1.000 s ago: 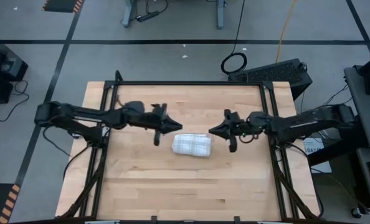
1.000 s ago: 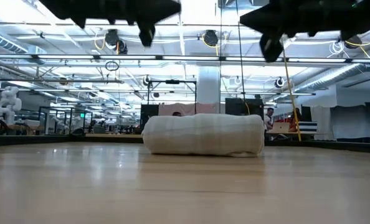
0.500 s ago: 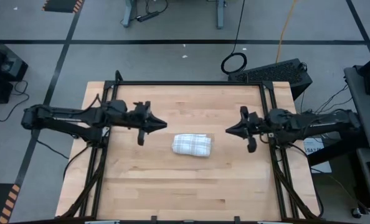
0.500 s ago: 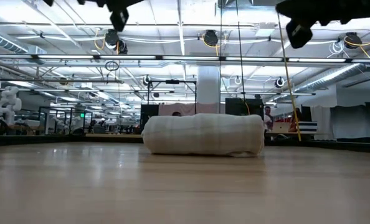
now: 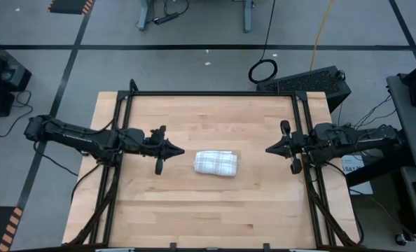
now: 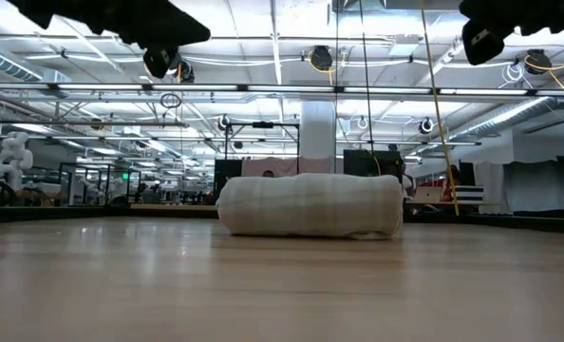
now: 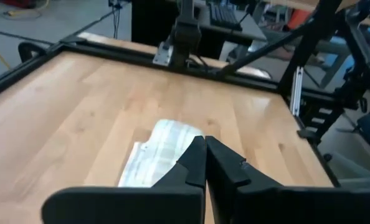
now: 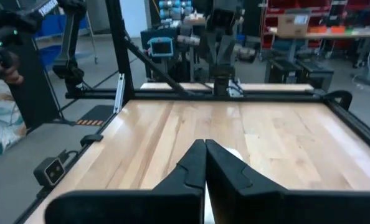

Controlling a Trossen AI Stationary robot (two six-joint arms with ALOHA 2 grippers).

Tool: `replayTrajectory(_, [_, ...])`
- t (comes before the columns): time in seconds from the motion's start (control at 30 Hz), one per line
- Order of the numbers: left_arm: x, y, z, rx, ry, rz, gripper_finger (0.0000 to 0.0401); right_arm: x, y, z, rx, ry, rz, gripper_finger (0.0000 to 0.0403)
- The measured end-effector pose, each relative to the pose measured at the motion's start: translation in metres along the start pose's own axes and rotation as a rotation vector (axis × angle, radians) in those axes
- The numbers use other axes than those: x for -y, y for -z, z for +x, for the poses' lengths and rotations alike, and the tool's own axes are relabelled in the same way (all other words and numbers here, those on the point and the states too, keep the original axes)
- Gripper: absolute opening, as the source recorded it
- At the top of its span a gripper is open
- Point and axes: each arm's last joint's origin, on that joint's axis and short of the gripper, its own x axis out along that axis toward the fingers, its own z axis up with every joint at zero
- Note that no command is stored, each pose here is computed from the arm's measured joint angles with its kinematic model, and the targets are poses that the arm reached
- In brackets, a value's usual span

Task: Roll towel
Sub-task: Return to Home Position

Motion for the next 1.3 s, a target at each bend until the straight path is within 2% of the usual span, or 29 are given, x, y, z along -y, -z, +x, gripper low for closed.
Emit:
replayTrajectory(0.37, [-0.007, 0.03, -0.003, -0.01, 0.006, 0.004, 0.0001, 0.002, 0.036, 0.001, 0.031, -0.004, 0.002, 0.0])
replayTrajectory(0.63, [-0.011, 0.049, -0.018, -0.003, 0.015, 0.025, 0.0001, 0.004, 0.068, 0.001, 0.078, -0.011, 0.029, 0.0])
replayTrajectory(0.77, [-0.011, 0.06, -0.028, 0.007, 0.028, 0.028, 0.0001, 0.005, 0.079, 0.001, 0.058, -0.004, 0.02, 0.0])
replayTrajectory(1.1, [-0.016, 0.083, -0.045, 0.044, 0.036, 0.029, 0.0, 0.005, 0.09, 0.003, 0.056, -0.001, -0.015, 0.0])
replayTrajectory(1.3, [-0.019, 0.093, -0.052, 0.076, 0.042, 0.014, 0.0, 0.006, 0.102, 0.006, 0.09, -0.005, 0.03, 0.0])
